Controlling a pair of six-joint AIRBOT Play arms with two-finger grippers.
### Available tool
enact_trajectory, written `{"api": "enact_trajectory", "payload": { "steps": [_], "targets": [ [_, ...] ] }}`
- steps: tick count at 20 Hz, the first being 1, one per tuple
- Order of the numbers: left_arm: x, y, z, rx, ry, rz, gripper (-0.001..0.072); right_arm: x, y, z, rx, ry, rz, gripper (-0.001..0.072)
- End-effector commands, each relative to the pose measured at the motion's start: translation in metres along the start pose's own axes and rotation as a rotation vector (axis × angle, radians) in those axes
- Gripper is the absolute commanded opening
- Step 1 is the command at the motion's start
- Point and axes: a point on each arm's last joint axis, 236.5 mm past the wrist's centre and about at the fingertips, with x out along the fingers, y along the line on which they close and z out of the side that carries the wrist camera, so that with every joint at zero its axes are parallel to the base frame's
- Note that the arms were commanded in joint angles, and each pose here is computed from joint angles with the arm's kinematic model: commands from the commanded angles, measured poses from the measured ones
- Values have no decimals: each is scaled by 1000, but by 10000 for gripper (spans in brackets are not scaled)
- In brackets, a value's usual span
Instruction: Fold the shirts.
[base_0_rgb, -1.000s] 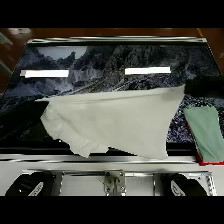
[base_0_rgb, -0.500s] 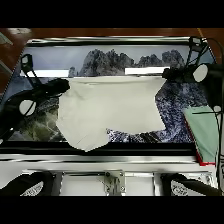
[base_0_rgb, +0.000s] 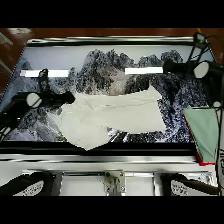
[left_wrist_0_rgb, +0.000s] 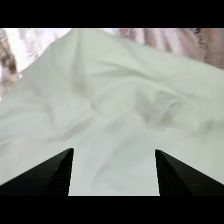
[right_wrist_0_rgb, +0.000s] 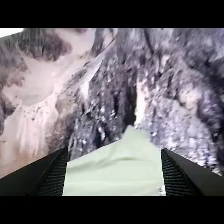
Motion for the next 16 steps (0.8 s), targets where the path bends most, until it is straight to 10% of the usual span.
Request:
{"api": "enact_trajectory", "payload": {
  "steps": [1,6,16],
  "targets": [
    [-49,57,-32,-63,144,99,585,-69,-88,10,-152,47,-286,692],
    [-45,67,-160,-320,315,-46,714,-110,-158,-119,118,495,-258,691],
    [-4,68,-223,-515,349,-114,712,-91,-103,-200,354,668,49,691]
  ]
}}
